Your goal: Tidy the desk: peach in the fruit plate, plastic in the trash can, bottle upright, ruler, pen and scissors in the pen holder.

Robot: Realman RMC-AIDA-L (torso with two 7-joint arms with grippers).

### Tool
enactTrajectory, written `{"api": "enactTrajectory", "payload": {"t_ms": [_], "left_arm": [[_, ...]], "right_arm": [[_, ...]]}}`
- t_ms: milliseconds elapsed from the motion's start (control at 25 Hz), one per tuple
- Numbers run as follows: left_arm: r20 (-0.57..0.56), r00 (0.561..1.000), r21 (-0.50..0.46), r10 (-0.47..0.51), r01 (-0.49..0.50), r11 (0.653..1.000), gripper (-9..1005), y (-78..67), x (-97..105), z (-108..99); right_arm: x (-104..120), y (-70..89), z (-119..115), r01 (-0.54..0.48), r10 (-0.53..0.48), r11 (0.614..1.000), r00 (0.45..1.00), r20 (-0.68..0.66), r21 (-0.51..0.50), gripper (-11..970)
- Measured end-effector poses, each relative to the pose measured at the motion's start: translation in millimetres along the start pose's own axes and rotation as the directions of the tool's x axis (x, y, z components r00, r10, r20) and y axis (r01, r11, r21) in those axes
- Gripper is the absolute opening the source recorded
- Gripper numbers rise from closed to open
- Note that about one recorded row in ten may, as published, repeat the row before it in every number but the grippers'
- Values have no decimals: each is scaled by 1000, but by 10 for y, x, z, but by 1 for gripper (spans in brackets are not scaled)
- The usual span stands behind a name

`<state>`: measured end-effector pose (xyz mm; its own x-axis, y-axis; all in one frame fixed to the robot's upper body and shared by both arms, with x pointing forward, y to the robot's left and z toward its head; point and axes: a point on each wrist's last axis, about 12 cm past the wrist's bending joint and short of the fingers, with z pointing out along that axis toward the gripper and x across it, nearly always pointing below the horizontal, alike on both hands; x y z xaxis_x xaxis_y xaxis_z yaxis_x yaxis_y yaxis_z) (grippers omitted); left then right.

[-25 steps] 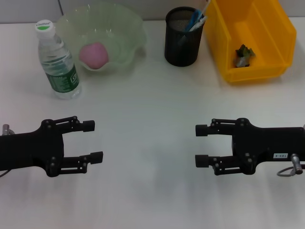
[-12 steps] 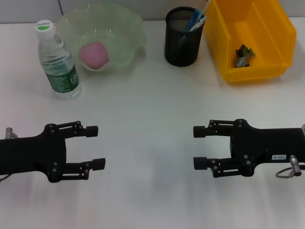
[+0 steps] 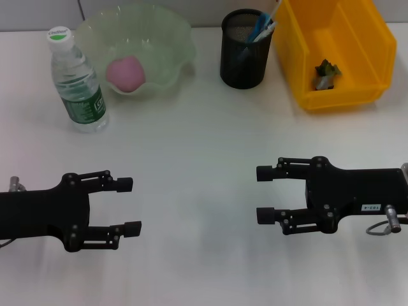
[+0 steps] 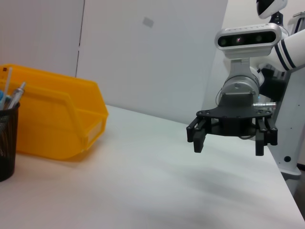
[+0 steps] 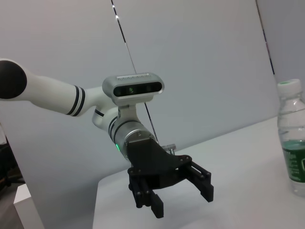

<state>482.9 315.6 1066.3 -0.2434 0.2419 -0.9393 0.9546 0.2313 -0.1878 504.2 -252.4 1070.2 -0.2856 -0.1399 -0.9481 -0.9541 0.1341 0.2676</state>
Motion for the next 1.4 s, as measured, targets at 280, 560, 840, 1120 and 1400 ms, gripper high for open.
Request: {"api": "enactTrajectory", "payload": {"t_ms": [280,560,840,1120,1400], "left_arm": [[9,1000,5,1,-1,1000,802,-22,5,-13],[12,1000,12,3,-4,1000,802,-20,-8,-8],[14,1000,19,4,-4,1000,802,-16,-24,-7],[13,1000,17,4,-4,1000,802,-10,-28,-18],[15,1000,19,8,-9,1000,802,-21,-22,-26]], "right_arm": [[-16,4,7,3,-3,1000,1000,5,-11,773],[-22,0,17,4,-4,1000,1000,0,-17,773],[-13,5,12,1,-1,1000,1000,0,-15,773],[6,14,-4,-7,7,1000,1000,0,-11,773],[18,11,1,-11,10,1000,1000,-2,-4,773]]}}
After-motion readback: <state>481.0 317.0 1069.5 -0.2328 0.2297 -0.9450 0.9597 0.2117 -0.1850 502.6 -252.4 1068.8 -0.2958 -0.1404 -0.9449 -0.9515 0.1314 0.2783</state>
